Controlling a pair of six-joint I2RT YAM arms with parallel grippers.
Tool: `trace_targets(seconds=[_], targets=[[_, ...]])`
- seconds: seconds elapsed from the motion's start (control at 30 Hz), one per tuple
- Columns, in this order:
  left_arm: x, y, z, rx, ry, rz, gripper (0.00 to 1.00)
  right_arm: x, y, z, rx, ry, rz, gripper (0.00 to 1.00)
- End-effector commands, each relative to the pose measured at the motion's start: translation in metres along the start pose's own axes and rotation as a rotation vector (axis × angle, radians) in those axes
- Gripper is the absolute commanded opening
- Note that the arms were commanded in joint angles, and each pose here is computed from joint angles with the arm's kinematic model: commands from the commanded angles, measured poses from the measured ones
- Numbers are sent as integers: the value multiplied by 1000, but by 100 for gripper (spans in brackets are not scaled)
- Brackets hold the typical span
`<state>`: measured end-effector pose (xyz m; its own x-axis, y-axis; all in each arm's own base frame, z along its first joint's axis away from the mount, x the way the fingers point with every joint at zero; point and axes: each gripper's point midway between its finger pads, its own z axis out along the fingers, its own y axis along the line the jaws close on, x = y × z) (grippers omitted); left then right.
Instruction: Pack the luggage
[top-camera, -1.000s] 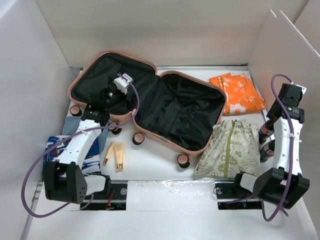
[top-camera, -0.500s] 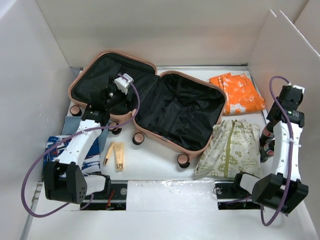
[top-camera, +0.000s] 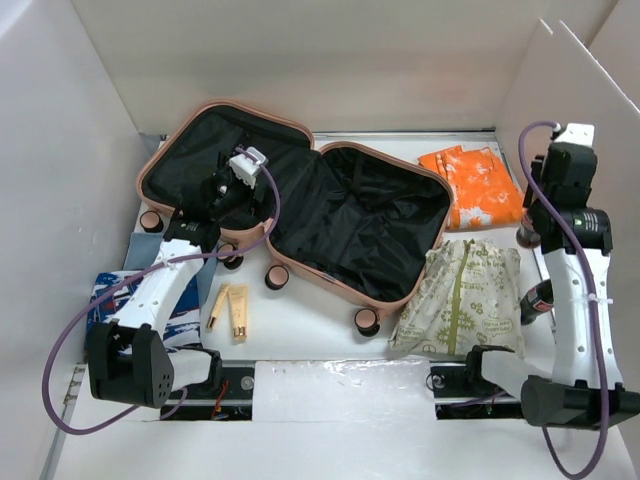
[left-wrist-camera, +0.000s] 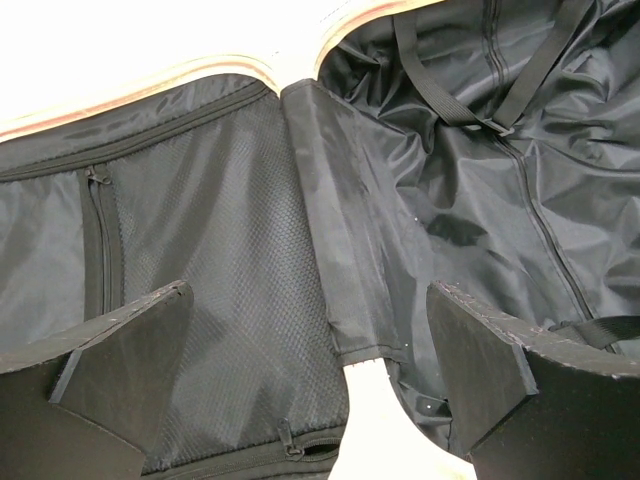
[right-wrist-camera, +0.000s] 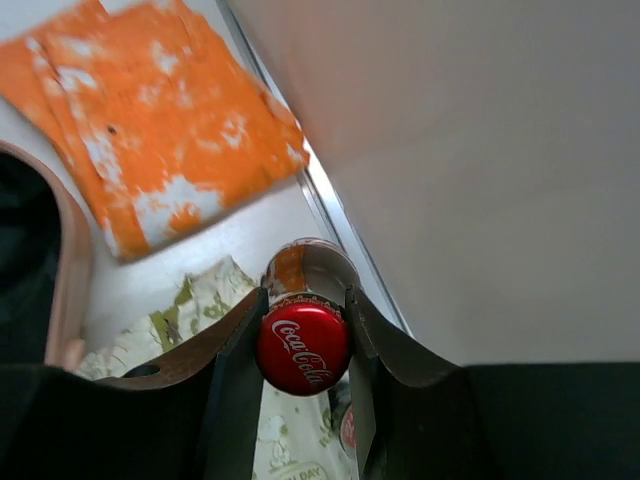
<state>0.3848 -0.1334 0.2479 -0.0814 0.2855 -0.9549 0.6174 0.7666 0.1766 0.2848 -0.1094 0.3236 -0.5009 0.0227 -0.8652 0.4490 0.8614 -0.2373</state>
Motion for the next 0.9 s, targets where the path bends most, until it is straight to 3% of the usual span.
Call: trace_targets(seconds=[0.0, 0.17, 0.27, 0.47, 0.7, 0.87], targets=[[-23, 5, -4, -25, -67, 27, 100, -101, -14, -40, 49, -312, 91, 0], [-18, 13, -6, -81, -43, 3, 100, -146, 55, -68, -150, -400, 57, 0], [-14, 18, -7, -117, -25, -25, 100, -150, 125, -83, -337, -395, -4, 0], [-3, 24, -8, -168, 6, -73, 100, -116, 263, -110, -725, -316, -54, 0], [6, 27, -12, -204, 32, -89, 100, -77, 349, -101, -995, -179, -12, 0], [10, 31, -13, -234, 38, -98, 100, -96, 407, -116, -1213, -206, 48, 0]])
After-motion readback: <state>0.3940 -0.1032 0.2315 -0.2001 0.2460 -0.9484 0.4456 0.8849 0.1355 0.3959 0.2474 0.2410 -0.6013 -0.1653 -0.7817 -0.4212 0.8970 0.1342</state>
